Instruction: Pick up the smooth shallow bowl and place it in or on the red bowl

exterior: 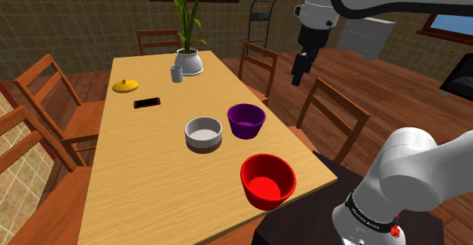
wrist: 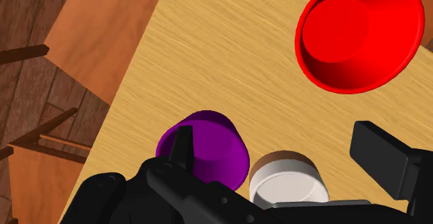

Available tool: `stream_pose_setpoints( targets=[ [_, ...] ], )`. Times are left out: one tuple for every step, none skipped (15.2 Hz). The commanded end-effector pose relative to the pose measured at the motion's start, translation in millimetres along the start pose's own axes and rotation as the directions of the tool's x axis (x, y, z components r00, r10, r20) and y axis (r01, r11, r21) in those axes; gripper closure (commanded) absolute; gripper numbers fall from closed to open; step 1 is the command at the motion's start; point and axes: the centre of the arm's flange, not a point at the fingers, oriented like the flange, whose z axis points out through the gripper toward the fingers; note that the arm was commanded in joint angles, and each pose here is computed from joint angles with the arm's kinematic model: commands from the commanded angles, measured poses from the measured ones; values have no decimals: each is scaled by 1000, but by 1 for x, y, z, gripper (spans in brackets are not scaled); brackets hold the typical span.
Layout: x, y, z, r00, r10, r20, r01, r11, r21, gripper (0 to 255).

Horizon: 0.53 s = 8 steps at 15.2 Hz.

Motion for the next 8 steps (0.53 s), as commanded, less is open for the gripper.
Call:
stream_pose_setpoints(
  targets=[
    [0,0,0,1000,0,0,0,1000,0,0],
    [9,-1,9,1000,1,-1,-1,1000,3,0],
    [18,-2,19,1000,2,-2,-2,1000,6,0],
    [27,-2,28,1000,3,-3,-3,1000,9,0],
    [36,-3,37,1000,4,-3,-4,1000,12,0],
    [46,-4,47,1000,5,-4,-5,1000,15,0],
    [55,-5,56,1000,6,-5,-6,1000,18,0],
    [64,-6,65,1000,7,-6,-7,1000,21,0]
  ],
)
